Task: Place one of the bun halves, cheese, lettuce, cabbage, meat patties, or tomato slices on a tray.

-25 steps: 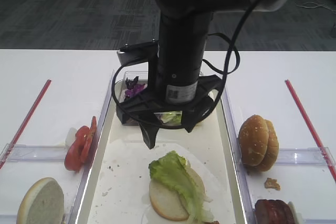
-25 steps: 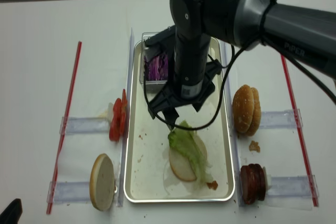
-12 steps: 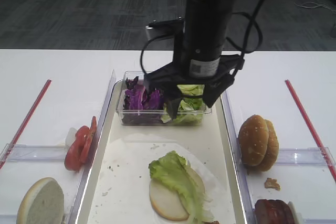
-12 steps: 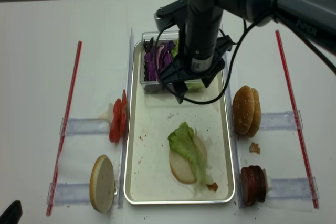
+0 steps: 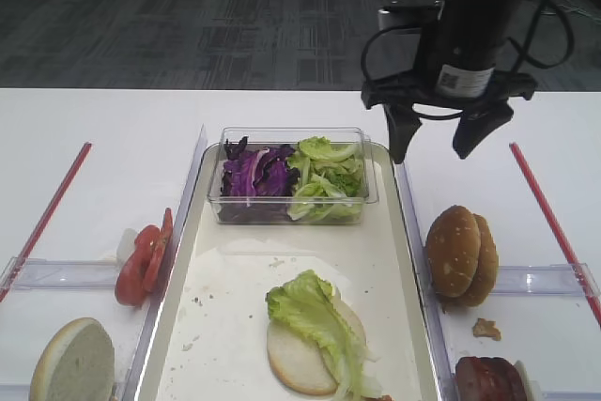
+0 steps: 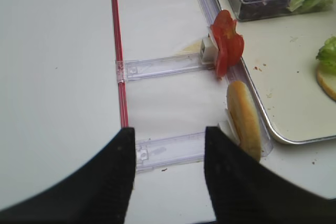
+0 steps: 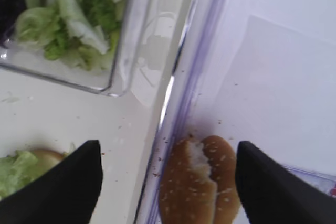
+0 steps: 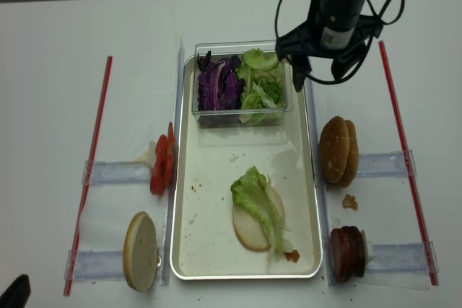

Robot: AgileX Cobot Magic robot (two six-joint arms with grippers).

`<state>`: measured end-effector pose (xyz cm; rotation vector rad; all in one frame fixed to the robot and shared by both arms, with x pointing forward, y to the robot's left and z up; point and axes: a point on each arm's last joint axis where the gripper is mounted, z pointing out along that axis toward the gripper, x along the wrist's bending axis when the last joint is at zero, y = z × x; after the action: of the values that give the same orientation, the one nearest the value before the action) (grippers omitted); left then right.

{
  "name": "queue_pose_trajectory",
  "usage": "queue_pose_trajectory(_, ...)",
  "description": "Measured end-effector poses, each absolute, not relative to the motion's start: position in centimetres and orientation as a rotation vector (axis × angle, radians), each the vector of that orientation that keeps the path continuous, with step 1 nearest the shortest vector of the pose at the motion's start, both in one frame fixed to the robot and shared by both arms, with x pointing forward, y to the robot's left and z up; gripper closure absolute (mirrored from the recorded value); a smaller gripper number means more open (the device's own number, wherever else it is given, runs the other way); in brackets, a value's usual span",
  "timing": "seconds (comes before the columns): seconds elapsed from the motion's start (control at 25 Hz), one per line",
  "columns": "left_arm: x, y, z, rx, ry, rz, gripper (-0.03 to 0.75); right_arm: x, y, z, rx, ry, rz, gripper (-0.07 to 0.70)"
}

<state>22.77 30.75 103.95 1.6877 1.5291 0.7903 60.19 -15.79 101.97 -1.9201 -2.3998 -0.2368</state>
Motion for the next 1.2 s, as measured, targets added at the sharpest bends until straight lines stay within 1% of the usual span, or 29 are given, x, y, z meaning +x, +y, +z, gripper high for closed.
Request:
queue_pose_trajectory(0.12, 22.8, 30.7, 104.0, 1.688, 1.529, 0.790, 0.419, 61.0, -18.2, 102.0, -1.994, -2.345, -0.240, 0.089)
queue_pose_trajectory(0.36, 22.8, 30.7, 104.0, 1.688, 1.529, 0.790, 0.419, 62.1, -22.1, 102.0, -2.095, -2.269, -0.246, 0.089)
queue_pose_trajectory(0.56, 22.8, 30.7, 104.0, 1.688, 1.529, 0.790, 0.419, 62.5, -24.4, 102.0, -2.151, -2.229, -0.244, 0.089)
queue_pose_trajectory(1.2, 22.8, 30.7, 104.0, 1.688, 1.529, 0.790, 0.419, 62.5, -24.8, 101.9, -2.113, -2.297, -0.221, 0.094)
